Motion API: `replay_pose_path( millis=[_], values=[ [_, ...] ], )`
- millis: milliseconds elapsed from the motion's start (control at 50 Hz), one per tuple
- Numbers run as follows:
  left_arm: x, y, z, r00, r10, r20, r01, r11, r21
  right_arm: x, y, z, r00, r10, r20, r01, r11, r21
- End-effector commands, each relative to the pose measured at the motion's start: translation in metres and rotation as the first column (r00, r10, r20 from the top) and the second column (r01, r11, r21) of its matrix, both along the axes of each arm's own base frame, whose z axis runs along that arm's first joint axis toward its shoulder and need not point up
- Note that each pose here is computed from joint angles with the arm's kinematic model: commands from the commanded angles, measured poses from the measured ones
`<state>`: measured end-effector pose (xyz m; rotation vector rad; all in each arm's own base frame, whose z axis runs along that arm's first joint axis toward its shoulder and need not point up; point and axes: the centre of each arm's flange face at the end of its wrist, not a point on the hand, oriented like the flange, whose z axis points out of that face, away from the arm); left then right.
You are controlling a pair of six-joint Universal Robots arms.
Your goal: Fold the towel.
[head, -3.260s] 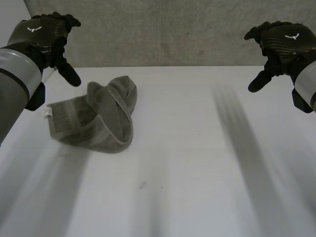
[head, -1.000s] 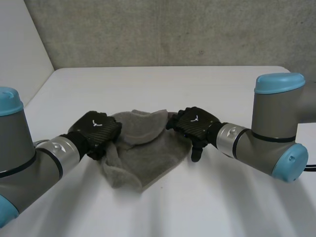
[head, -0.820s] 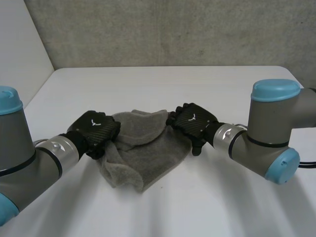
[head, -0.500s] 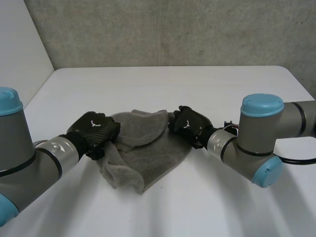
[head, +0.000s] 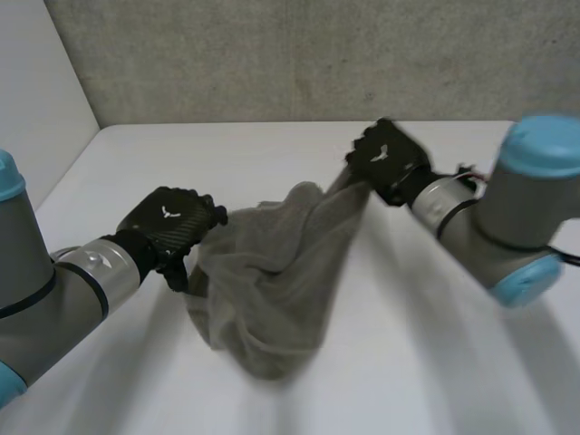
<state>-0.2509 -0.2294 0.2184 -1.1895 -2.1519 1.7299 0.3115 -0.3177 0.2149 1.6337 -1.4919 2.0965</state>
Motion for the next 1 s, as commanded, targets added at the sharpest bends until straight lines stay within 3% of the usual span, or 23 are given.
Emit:
replay_pose_path(
  millis=[20,200,300,540,1000],
  values=[
    [0.001,0.0,0.001,1.0,0.01,-0.025,-0.01,1.0,-0.008,-0.057,0.014,0.023,0.986,-0.158,-0.058,0.168,0.949,0.267],
    [-0.001,0.007,-0.006,0.999,0.002,-0.041,-0.001,1.0,0.019,-0.08,0.029,0.004,0.96,-0.259,-0.106,0.277,0.831,0.483],
    [-0.016,0.019,-0.01,0.997,-0.063,-0.049,0.063,0.998,-0.001,-0.1,0.031,-0.005,0.943,-0.316,-0.104,0.319,0.773,0.548],
    [-0.04,0.049,-0.036,0.984,-0.176,-0.015,0.177,0.982,0.068,-0.119,0.035,-0.018,0.924,-0.363,-0.121,0.362,0.726,0.584],
    [-0.063,0.045,-0.079,0.973,-0.231,0.023,0.225,0.965,0.136,-0.123,0.038,-0.036,0.922,-0.365,-0.131,0.369,0.721,0.586]
  ],
)
